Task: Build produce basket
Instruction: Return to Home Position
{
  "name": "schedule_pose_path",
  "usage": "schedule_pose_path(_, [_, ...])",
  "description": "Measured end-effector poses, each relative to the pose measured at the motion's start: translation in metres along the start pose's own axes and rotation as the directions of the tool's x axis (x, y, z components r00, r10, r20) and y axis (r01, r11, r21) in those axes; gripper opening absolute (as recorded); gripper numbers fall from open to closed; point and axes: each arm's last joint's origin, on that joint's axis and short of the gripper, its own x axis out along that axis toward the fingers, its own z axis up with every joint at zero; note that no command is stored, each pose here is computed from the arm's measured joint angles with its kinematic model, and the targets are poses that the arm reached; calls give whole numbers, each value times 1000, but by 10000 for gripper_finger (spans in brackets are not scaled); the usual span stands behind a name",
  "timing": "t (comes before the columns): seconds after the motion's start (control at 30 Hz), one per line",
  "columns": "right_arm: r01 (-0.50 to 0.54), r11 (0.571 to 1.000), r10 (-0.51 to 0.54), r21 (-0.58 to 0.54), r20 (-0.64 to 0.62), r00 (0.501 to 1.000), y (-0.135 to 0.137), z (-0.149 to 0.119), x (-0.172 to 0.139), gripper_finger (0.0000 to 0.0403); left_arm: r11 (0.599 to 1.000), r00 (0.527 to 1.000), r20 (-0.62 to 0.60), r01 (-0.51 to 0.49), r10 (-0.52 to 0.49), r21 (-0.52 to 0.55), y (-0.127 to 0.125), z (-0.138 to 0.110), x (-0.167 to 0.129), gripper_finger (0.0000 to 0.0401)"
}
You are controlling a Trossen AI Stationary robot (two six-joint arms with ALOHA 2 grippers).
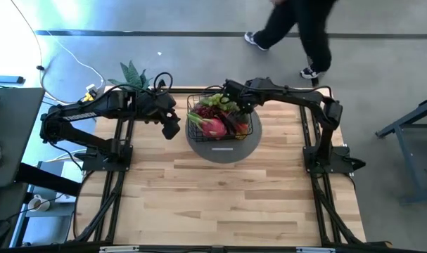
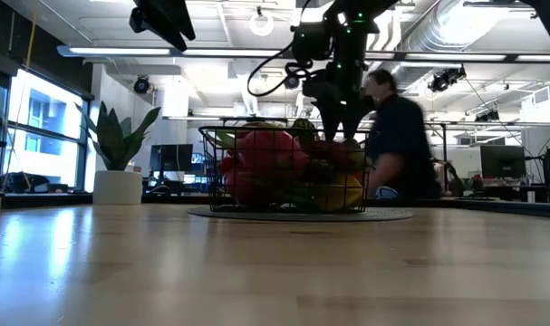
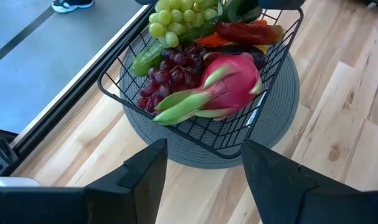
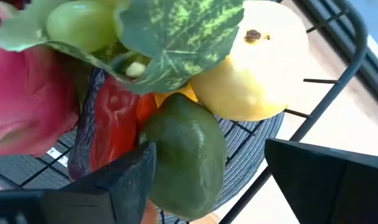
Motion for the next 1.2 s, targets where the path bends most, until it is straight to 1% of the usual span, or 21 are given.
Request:
schedule_pose_path(0.17, [-34, 999, 34, 36, -4, 999, -3, 0, -4, 284, 1000, 1000, -6, 21, -21, 2, -1, 0, 0, 196])
schedule_pose_path(0.3, [-49, 997, 46, 57, 44, 998, -3, -2, -17, 285, 995, 995, 15, 98, -98, -3, 0, -5, -15, 196])
schedule_pose_path(0.4, [-84, 995, 78, 48, 130, 988, 0, -4, -35, 285, 992, 991, 63, 123, -121, -30, 2, -13, -30, 196])
schedule_pose_path(0.5, [-136, 991, 132, -2, 249, 959, 5, -4, -57, 286, 990, 986, 111, 132, -126, -52, 5, -27, -38, 196])
schedule_pose_path(0.57, [-167, 985, 171, -42, 327, 929, 8, -6, -72, 286, 984, 977, 149, 162, -151, -68, 8, -37, -41, 196])
schedule_pose_path(0.67, [-215, 971, 240, -107, 444, 863, 15, -10, -98, 286, 972, 956, 212, 223, -205, -68, 12, -53, -44, 196])
schedule_pose_path(0.8, [-277, 946, 324, -168, 544, 774, 26, -22, -129, 286, 959, 932, 257, 278, -255, -57, 18, -75, -40, 196])
schedule_pose_path(0.9, [-324, 919, 393, -226, 611, 687, 34, -33, -153, 286, 949, 913, 290, 312, -286, -46, 21, -94, -36, 196])
schedule_pose_path(1.07, [-391, 862, 497, -322, 687, 530, 48, -49, -187, 286, 916, 863, 338, 402, -375, -10, 27, -122, -28, 196])
schedule_pose_path(1.1, [-391, 856, 507, -338, 694, 511, 49, -52, -191, 286, 912, 856, 349, 410, -382, -7, 29, -127, -27, 196])
schedule_pose_path(1.2, [-401, 842, 529, -359, 693, 490, 48, -61, -201, 286, 905, 835, 377, 426, -400, 15, 34, -141, -23, 196])
